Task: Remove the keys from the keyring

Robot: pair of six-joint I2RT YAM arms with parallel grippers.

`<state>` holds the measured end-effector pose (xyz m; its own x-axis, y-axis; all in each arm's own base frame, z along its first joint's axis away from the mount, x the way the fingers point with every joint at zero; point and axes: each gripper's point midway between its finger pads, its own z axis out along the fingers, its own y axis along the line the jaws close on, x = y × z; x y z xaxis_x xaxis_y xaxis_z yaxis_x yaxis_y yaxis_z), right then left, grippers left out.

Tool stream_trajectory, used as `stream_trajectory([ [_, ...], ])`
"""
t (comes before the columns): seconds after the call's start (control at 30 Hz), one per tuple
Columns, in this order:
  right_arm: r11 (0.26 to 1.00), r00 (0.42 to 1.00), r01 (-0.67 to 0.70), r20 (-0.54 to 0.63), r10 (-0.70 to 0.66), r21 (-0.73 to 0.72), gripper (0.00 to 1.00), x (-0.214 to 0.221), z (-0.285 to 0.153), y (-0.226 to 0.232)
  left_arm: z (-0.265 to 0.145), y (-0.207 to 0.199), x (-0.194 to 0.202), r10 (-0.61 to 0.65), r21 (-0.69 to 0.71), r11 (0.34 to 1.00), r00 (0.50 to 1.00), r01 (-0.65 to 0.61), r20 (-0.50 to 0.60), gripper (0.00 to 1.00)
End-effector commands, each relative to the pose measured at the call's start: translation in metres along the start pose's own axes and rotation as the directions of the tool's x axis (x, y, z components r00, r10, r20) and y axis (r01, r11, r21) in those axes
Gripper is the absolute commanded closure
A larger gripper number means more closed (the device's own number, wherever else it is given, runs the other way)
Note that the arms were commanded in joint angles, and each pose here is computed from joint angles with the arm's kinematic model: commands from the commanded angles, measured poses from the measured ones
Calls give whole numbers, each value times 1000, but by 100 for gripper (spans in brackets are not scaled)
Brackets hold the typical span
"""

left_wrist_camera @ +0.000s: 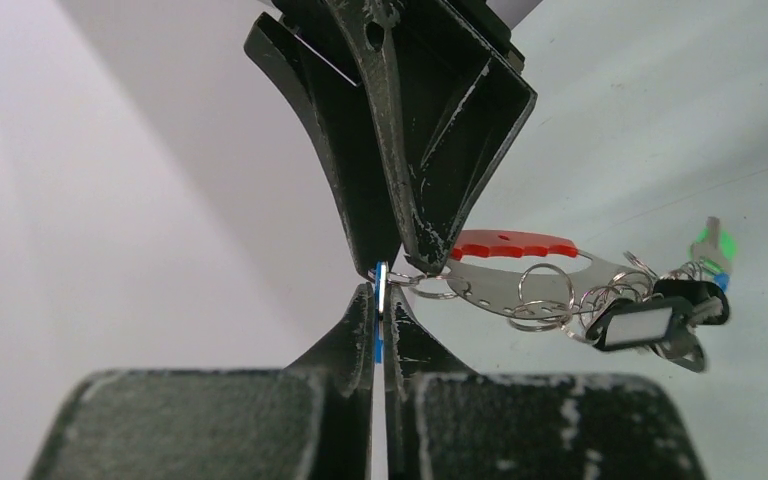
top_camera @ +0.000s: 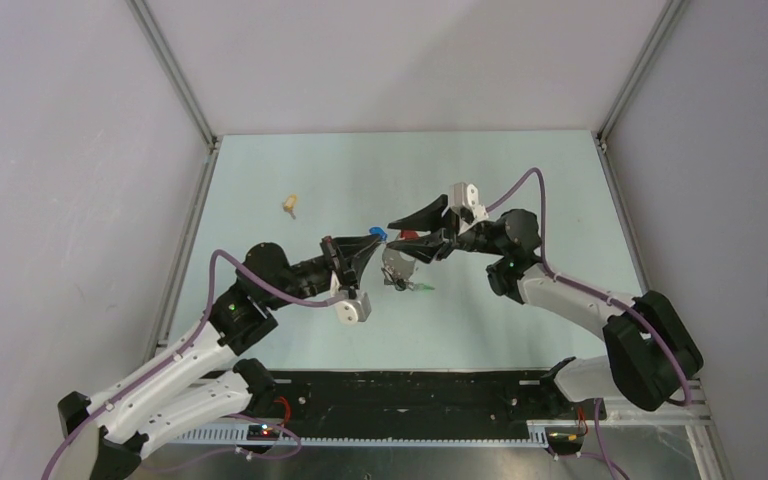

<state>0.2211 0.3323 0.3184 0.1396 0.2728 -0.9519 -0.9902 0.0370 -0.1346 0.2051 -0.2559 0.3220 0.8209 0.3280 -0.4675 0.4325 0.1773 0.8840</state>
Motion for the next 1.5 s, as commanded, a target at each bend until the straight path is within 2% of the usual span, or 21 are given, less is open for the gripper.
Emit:
stream_trajectory([
  [0.0,998,1000,25,19,-24,-58,56,-12,10,6,-4,21,-17,60,-61,997,997,-56,54,100],
  [0.87,994,999,-40,-19,39,-98,57,0,19,6,-9,24,-23,72,-61,996,994,-67,79,100],
  [1.3,968,995,-102,-34,96,-230,55,-5,19,31,-12,27,-20,75,-70,995,995,-70,62,100],
  [1.47,965,994,-111,-40,104,-238,56,-6,14,36,-13,28,-20,76,-73,995,995,-72,60,100],
])
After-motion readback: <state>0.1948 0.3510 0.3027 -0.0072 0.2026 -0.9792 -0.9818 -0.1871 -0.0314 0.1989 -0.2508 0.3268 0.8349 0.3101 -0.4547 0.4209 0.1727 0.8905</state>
